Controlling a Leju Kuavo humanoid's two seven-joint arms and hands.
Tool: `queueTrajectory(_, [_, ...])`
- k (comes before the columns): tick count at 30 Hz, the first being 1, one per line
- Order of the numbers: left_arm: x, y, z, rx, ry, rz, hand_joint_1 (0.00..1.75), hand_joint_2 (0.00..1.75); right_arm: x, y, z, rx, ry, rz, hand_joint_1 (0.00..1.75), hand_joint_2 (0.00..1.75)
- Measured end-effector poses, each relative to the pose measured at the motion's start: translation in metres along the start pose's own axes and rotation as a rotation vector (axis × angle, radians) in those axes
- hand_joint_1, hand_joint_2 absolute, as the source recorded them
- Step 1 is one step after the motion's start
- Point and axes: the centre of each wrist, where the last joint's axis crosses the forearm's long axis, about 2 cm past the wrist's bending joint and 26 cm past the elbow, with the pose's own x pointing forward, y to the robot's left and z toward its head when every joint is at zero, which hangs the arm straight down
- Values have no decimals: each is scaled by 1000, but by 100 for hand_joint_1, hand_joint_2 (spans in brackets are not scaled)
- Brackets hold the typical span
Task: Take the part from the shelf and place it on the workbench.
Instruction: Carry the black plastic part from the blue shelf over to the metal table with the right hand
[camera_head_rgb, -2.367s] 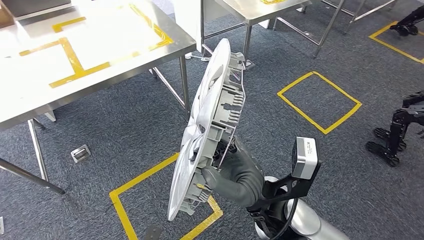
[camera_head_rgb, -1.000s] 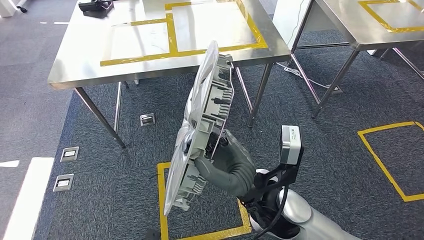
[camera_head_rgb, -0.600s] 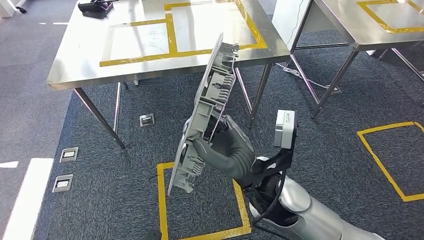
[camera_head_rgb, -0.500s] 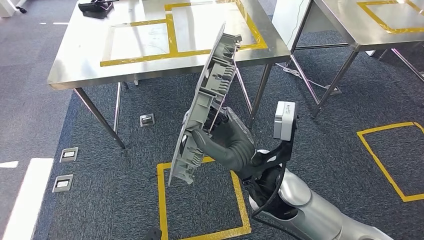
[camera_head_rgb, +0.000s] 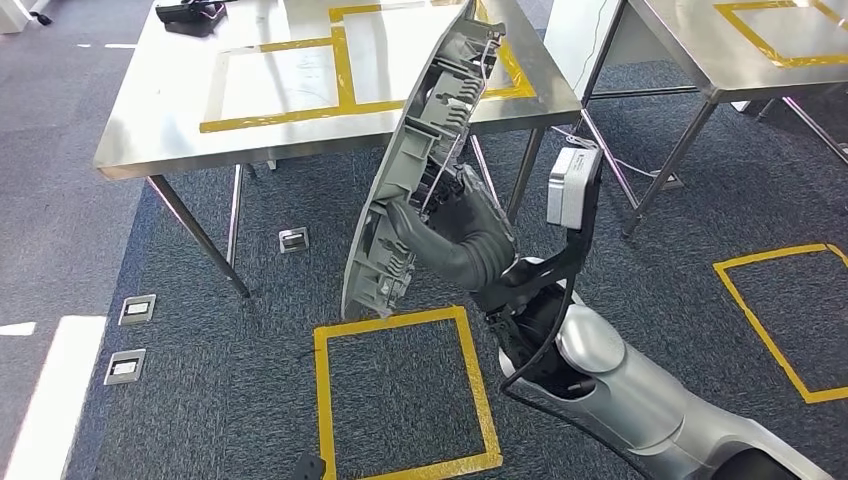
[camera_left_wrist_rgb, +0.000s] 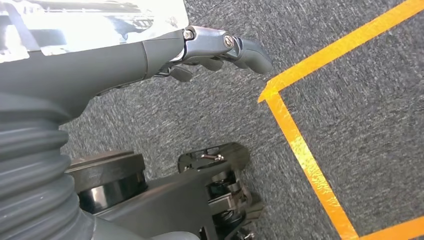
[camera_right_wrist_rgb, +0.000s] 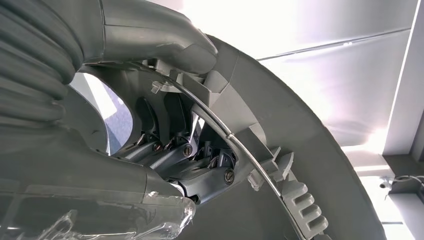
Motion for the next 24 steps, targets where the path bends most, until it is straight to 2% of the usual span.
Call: queueTrajectory(24, [4, 1, -2, -13, 2, 2, 0, 175, 5, -8, -6, 4, 26, 38, 175, 175])
